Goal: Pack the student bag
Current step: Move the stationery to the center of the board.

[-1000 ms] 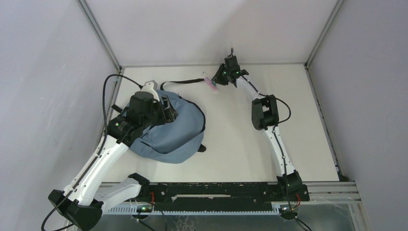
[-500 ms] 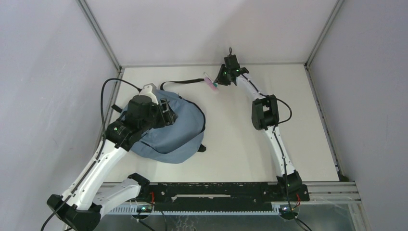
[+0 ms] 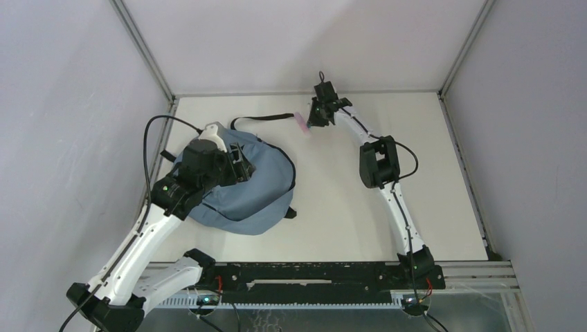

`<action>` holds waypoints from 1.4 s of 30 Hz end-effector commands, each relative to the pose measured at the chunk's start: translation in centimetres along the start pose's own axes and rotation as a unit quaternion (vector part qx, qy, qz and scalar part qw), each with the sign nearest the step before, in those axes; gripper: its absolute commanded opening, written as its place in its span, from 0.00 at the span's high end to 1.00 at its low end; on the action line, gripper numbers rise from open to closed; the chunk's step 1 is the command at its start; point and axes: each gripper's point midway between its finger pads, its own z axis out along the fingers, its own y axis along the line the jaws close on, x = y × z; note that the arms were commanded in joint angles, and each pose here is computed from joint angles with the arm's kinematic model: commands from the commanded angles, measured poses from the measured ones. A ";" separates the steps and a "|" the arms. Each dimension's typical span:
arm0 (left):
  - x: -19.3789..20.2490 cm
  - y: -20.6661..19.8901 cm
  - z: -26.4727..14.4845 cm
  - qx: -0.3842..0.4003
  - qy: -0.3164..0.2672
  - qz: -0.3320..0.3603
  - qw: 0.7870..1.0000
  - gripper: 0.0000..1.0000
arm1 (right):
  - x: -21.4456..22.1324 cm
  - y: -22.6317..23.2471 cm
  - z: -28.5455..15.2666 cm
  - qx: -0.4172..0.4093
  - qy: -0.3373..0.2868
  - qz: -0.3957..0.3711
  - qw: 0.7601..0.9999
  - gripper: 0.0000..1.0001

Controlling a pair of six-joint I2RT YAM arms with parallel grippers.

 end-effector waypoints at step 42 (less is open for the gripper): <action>4.3 -5.8 6.2 0.136 0.099 -0.072 0.983 0.26 | 17.5 -0.5 -22.5 -0.139 0.095 -0.045 0.985 1.00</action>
